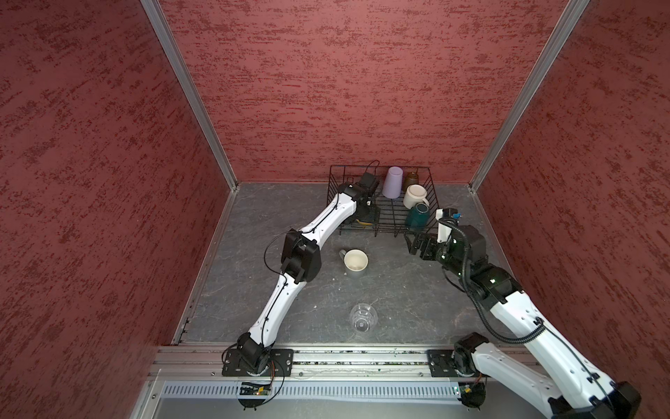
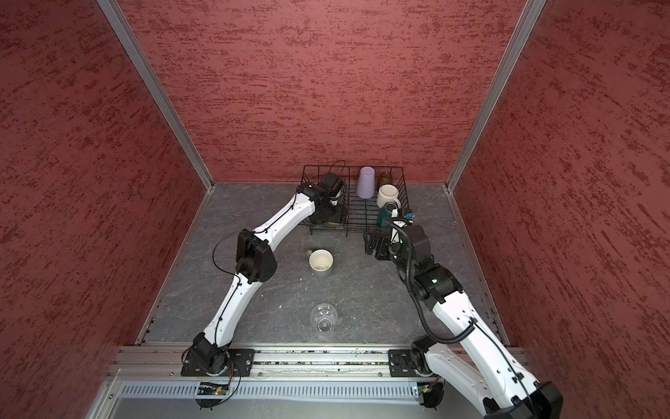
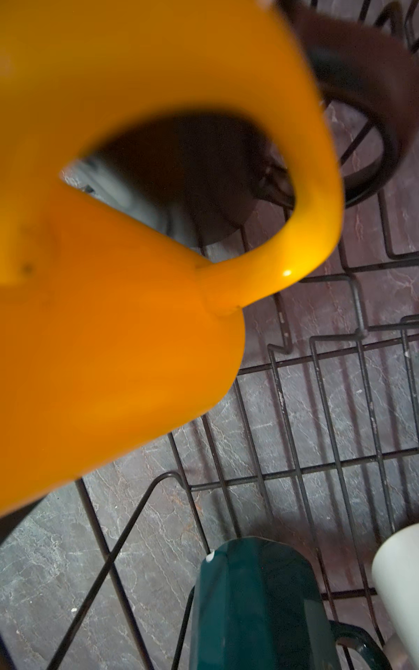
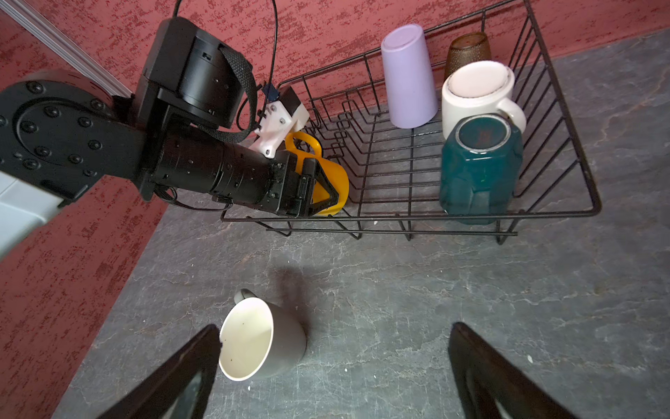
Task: Load the cups into the dish rack
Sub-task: 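Lower the yellow mug upright into the rack beside the black mug with the left gripper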
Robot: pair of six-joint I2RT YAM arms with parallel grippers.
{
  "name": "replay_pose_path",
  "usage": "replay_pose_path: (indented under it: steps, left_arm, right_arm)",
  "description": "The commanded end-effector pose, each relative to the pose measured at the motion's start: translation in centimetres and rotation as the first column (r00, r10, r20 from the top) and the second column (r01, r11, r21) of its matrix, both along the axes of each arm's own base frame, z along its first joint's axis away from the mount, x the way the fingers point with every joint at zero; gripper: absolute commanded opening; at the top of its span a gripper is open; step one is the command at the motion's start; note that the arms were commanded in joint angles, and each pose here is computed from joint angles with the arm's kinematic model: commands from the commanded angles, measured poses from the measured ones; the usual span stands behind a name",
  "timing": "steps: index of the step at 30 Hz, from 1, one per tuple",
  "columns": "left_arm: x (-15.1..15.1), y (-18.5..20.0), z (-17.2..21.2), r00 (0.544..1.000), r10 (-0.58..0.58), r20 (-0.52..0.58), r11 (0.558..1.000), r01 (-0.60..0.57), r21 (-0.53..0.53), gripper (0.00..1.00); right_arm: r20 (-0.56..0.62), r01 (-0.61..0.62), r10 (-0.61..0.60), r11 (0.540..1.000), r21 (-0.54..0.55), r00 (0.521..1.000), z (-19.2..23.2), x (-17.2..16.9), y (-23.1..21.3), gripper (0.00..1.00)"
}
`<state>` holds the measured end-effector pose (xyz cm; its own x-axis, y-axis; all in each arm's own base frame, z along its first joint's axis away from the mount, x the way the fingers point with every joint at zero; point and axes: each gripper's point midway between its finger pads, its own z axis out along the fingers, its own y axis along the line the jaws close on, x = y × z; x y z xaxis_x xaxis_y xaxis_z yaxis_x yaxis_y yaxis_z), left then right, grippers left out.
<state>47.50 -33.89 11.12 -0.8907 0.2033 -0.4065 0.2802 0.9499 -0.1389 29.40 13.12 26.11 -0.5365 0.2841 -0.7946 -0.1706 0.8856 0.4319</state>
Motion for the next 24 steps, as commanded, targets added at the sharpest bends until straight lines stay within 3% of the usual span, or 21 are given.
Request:
replay_pose_path:
  steps: [1, 3, 7, 13, 24]
  left_arm:
    - [0.8, -1.2, 0.7, 0.999, -0.022, 0.043, 0.999, 0.023, -0.036, 0.47]
    - [0.8, -1.1, 0.7, 0.999, -0.021, 0.040, 0.999, 0.023, -0.039, 0.60]
    - [0.6, -1.3, 0.9, 0.999, -0.032, 0.031, 0.998, 0.033, -0.048, 0.75]
    - [0.4, -1.3, 1.4, 0.998, -0.040, 0.039, 0.998, 0.042, -0.048, 0.89]
    - [0.1, -1.5, 4.1, 0.996, -0.049, 0.069, 0.994, 0.056, -0.092, 0.95]
  right_arm:
    - [0.002, 0.003, -0.003, 1.000, 0.018, 1.000, 0.0, -0.2, -0.1, 0.99]
    - [0.003, 0.002, -0.002, 1.000, 0.018, 1.000, 0.1, -0.2, -0.1, 0.99]
    - [0.001, 0.002, -0.002, 1.000, 0.022, 1.000, 0.1, -0.2, -0.1, 0.99]
    - [0.001, 0.000, 0.000, 1.000, 0.029, 1.000, 0.1, -0.3, 0.0, 0.99]
    - [0.002, -0.002, 0.002, 1.000, 0.014, 1.000, 0.4, -0.5, -0.2, 0.99]
